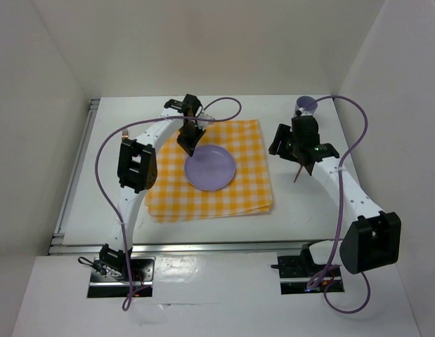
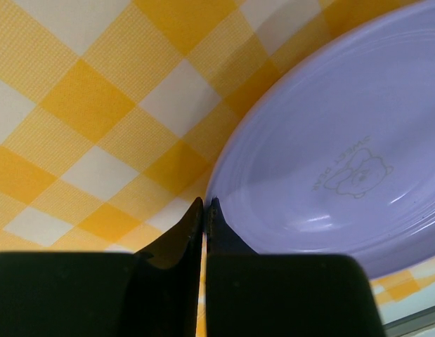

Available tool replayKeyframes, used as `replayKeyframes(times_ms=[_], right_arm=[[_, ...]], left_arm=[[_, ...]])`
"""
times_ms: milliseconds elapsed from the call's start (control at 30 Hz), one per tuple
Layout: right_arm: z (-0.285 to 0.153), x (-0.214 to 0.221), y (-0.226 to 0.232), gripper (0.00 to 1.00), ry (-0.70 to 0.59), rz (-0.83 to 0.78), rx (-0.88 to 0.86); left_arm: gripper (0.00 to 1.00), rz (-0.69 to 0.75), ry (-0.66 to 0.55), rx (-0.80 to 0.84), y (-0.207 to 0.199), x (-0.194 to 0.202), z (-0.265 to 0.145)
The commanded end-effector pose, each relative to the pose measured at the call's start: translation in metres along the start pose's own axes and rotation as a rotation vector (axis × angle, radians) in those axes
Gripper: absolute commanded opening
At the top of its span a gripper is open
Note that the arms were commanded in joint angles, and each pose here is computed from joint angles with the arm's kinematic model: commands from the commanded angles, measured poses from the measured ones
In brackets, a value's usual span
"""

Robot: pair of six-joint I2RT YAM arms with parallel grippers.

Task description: Set the dinner table for one person

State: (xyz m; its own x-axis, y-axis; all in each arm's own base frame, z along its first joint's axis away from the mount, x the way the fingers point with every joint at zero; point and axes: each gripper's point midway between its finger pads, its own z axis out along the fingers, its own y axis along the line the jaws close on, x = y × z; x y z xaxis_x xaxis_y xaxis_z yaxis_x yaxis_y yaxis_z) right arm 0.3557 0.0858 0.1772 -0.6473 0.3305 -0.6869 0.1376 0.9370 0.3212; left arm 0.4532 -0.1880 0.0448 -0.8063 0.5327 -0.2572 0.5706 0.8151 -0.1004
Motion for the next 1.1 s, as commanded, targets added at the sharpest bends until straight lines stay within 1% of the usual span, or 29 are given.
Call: replayKeyframes(times_ms=[0,133,200,233,300,333,367,433,467,500,533,567,600,633,667,700,733,767,800,867,900,933,967,1000,1033,1067], right_arm=[[0.000,-0.003,-0.001,0.66,-0.002,-0.003,0.005],[0.002,0.001,-0.003,0.66,0.016,-0.003,0.014],[0.006,0.006,-0.007,0.70,0.032,-0.004,0.033],[0.011,0.013,-0.013,0.71,0.061,-0.007,0.061],[0.013,0.008,-0.019,0.79,0.062,0.000,0.092],[0.017,0.015,-0.024,0.86,0.087,-0.002,0.116],[0.019,0.008,-0.033,0.89,0.080,0.008,0.134],[0.027,0.010,-0.047,0.95,0.106,0.019,0.172],[0.031,0.009,-0.062,0.96,0.120,0.040,0.189],[0.034,0.005,-0.069,0.96,0.123,0.058,0.199],[0.038,0.001,-0.076,0.96,0.129,0.064,0.207],[0.048,0.005,-0.087,0.96,0.155,0.081,0.234],[0.051,-0.003,-0.099,0.96,0.149,0.096,0.255],[0.055,-0.003,-0.104,0.96,0.157,0.094,0.265],[0.063,0.005,-0.115,0.96,0.188,0.100,0.300],[0.068,0.000,-0.122,0.96,0.179,0.098,0.315],[0.072,-0.001,-0.125,0.96,0.181,0.096,0.330],[0.082,0.005,-0.134,0.96,0.207,0.103,0.355],[0.087,0.005,-0.137,0.96,0.214,0.101,0.368],[0.095,0.002,-0.147,0.96,0.215,0.103,0.409],[0.103,0.013,-0.154,0.95,0.254,0.101,0.433],[0.107,0.014,-0.155,0.93,0.261,0.101,0.435],[0.113,0.016,-0.155,0.92,0.267,0.104,0.424],[0.121,0.020,-0.157,0.88,0.270,0.104,0.425],[0.126,0.022,-0.157,0.86,0.274,0.106,0.417],[0.129,0.021,-0.157,0.85,0.275,0.106,0.418]], left_arm=[[0.00,-0.008,-0.017,-0.065,0.009,-0.004,-0.006],[0.01,-0.015,-0.027,-0.068,0.008,-0.006,-0.011],[0.24,-0.024,-0.043,-0.083,0.009,-0.008,-0.021],[0.39,-0.021,-0.068,-0.088,0.009,-0.013,-0.026],[0.66,-0.038,-0.101,-0.119,0.013,-0.018,-0.032],[1.00,-0.036,-0.114,-0.121,0.013,-0.020,-0.038],[1.00,-0.042,-0.138,-0.129,0.016,-0.023,-0.050],[1.00,-0.046,-0.187,-0.138,0.015,-0.031,-0.067],[1.00,-0.040,-0.235,-0.147,0.013,-0.038,-0.088],[1.00,-0.050,-0.258,-0.167,0.014,-0.040,-0.101],[1.00,-0.047,-0.307,-0.190,0.016,-0.048,-0.116],[1.00,-0.068,-0.338,-0.219,0.022,-0.049,-0.129],[1.00,-0.090,-0.382,-0.289,0.028,-0.044,-0.155],[1.00,-0.097,-0.414,-0.336,0.033,-0.044,-0.168],[1.00,-0.140,-0.494,-0.398,0.051,-0.049,-0.186],[1.00,-0.162,-0.473,-0.437,0.061,-0.033,-0.180],[1.00,-0.190,-0.527,-0.506,0.072,-0.025,-0.208],[1.00,-0.232,-0.538,-0.544,0.091,-0.013,-0.215],[1.00,-0.245,-0.533,-0.561,0.102,-0.004,-0.216],[1.00,-0.303,-0.472,-0.564,0.120,0.022,-0.204],[1.00,-0.357,-0.450,-0.567,0.138,0.038,-0.206],[1.00,-0.398,-0.395,-0.527,0.141,0.055,-0.194],[1.00,-0.432,-0.371,-0.510,0.147,0.067,-0.188],[1.00,-0.492,-0.360,-0.508,0.163,0.084,-0.188],[0.99,-0.521,-0.340,-0.462,0.162,0.096,-0.177],[0.99,-0.541,-0.336,-0.450,0.166,0.105,-0.174]])
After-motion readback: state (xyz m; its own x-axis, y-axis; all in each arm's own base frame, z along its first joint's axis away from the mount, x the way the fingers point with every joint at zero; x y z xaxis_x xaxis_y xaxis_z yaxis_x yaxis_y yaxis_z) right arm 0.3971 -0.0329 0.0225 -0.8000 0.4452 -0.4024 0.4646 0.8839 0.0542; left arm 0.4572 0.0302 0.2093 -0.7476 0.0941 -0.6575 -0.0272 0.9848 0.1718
